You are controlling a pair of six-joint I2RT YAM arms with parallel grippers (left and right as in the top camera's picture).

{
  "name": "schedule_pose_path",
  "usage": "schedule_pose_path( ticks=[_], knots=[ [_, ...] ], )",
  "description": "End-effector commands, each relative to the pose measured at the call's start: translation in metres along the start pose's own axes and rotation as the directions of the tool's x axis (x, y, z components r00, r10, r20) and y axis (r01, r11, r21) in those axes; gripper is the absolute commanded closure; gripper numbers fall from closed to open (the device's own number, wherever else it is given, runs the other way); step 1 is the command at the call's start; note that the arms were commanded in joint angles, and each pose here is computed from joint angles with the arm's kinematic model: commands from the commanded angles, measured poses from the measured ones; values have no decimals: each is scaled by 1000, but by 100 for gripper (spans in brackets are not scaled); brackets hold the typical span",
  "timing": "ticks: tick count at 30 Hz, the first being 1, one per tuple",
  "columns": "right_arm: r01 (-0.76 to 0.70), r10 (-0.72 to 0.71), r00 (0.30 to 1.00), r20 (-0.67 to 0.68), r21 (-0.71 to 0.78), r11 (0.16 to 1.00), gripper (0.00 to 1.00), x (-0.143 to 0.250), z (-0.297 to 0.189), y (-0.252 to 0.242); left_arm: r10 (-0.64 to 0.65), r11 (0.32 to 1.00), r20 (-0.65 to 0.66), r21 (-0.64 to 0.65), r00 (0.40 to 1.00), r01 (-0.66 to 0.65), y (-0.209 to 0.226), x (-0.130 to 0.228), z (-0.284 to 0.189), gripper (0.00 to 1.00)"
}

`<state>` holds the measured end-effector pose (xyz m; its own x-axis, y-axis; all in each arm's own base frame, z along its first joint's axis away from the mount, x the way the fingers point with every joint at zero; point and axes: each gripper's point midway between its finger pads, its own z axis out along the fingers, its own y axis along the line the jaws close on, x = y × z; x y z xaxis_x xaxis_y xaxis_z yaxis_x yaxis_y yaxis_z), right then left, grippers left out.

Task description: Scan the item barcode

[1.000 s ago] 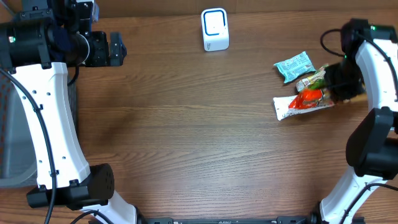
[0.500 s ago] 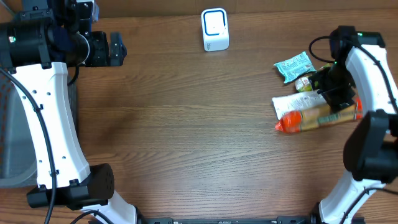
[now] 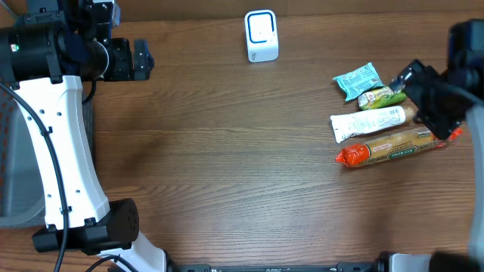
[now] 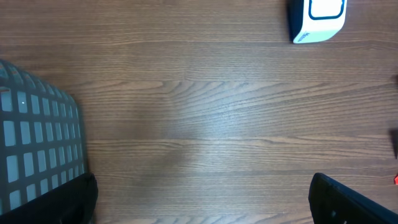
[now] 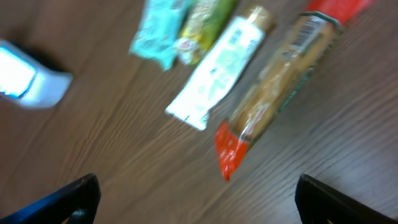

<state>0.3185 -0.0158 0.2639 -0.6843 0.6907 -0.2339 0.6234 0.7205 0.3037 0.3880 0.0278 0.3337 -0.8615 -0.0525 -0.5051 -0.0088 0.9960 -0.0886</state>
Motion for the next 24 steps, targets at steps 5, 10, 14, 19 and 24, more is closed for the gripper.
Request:
schedule_pose_path(
  ticks=[5,10,14,19,24],
  knots=[
    [233,-206,968,144,-214,948,0,47,-94,4,20,1000,30,3,999,-21,-1,-3,-10,0],
    [255,-204,955,217,-241,937,0,57,-118,-2,21,1000,30,3,999,-21,-1,-3,-10,0],
    [254,-202,950,238,-214,943,0,61,-123,-12,20,1000,30,3,999,-21,-1,-3,-10,0],
    [371,-298,901,315,-202,906,0,55,-132,-7,20,1000,30,3,999,-21,-1,-3,-10,0],
    [478,-366,829,423,-195,856,0,42,-138,6,20,1000,30,3,999,-21,-1,-3,-10,0]
  ],
)
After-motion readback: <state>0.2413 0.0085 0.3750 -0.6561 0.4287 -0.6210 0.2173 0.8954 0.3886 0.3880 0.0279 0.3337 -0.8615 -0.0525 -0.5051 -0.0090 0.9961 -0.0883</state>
